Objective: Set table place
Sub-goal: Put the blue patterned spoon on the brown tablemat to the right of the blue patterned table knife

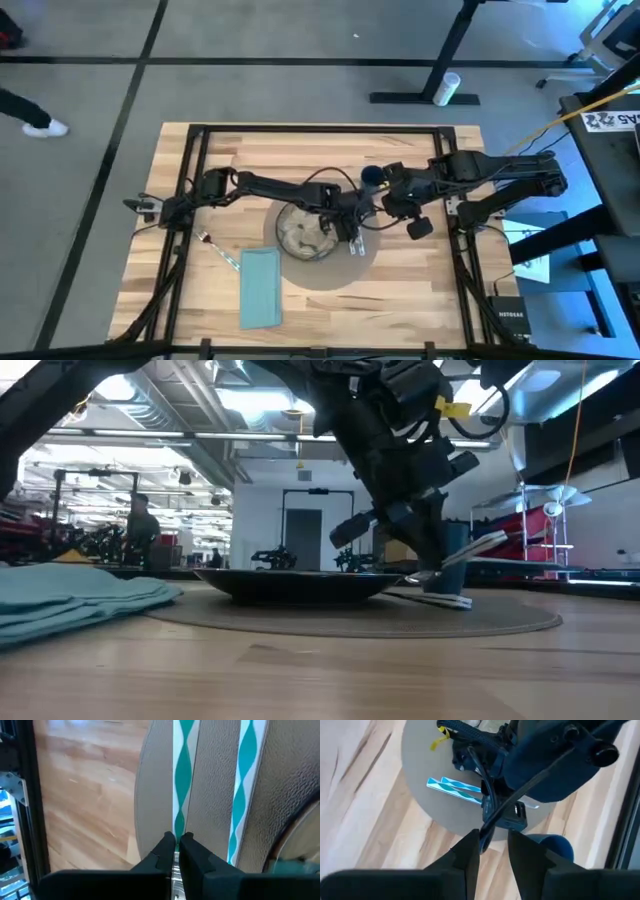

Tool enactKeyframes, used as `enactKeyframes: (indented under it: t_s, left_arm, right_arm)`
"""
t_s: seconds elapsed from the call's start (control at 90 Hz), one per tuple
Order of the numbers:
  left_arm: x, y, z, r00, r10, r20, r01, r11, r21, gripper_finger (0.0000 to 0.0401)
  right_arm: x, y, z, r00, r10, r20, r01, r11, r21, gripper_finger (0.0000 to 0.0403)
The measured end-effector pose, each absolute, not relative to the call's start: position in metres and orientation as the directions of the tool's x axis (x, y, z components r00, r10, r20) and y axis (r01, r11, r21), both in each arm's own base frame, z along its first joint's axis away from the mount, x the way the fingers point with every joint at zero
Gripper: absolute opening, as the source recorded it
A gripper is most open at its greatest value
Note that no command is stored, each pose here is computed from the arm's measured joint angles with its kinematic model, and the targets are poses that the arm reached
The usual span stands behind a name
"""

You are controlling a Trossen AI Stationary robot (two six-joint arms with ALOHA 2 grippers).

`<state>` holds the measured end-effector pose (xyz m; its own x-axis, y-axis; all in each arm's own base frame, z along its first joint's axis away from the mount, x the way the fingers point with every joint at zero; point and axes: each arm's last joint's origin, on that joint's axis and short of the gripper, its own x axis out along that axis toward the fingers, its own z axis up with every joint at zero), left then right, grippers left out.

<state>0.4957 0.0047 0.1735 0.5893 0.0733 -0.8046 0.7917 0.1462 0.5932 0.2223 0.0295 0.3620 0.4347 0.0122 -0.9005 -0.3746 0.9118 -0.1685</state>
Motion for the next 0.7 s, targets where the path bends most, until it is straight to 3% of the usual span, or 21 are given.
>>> enactKeyframes:
  t_s: [0.422,0.7]
  left_arm:
    - [0.4949,0.0022,0.1731,0.581,0.067,-0.811,0.798,0.15,0.584,0.0002]
    - [0.492,0.0016,0.1703,0.549,0.058,-0.834,0.82,0.157,0.551,0.0067]
  right_arm:
    - [0.2227,0.0297,0.3622,0.438,0.019,-0.899,-0.377,0.912,-0.164,0.0088]
    - [0.2227,0.03,0.3622,0.438,0.027,-0.899,-0.38,0.911,-0.158,0.0088]
